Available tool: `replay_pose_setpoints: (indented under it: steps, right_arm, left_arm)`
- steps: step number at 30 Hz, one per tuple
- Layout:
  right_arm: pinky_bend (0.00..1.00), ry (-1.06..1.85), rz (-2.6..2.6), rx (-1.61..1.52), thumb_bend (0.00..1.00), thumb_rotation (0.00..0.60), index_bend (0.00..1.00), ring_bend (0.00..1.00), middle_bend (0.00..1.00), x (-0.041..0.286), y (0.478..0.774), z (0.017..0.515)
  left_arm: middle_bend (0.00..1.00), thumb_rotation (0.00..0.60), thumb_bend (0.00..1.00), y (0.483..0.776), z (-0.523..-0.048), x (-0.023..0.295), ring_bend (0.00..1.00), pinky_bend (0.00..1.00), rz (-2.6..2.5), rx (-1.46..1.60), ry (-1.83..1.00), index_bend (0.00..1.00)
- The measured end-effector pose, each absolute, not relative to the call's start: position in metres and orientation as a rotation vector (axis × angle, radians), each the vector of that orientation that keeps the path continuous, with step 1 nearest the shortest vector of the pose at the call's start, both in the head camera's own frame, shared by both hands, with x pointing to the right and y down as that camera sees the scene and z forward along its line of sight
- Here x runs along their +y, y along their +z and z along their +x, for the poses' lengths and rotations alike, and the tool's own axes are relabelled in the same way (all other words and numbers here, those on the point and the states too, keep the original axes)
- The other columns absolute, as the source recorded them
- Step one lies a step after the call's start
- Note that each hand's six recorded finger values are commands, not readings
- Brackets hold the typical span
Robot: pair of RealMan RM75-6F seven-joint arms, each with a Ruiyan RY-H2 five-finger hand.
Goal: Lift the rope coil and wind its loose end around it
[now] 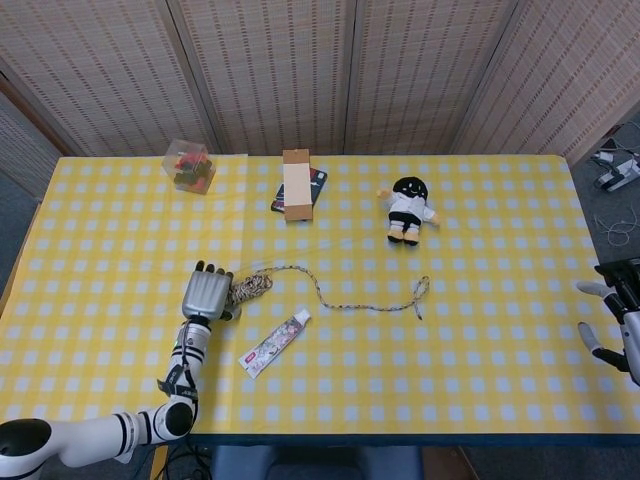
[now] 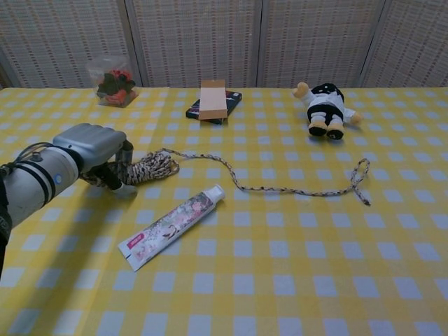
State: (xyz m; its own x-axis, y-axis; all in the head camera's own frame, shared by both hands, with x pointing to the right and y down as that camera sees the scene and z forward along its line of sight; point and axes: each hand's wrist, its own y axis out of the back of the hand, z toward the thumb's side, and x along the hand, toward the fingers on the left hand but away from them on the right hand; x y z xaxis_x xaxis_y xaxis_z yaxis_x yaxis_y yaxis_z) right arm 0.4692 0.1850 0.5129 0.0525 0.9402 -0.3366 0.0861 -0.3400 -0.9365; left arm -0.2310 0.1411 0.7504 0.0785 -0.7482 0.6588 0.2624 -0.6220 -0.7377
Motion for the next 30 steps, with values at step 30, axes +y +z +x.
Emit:
replay_pose_setpoints:
  steps: [30]
  right_arm:
    - [0.0,1.399,-1.545,-1.074,0.31,0.6,0.33,0.0,0.17,0.187,0.514,0.472]
  left_arm:
    - [0.63,0.534,0.34,0.762,-0.24,0.134,0.43,0.14,-1.599,0.575,-1.653,0.68]
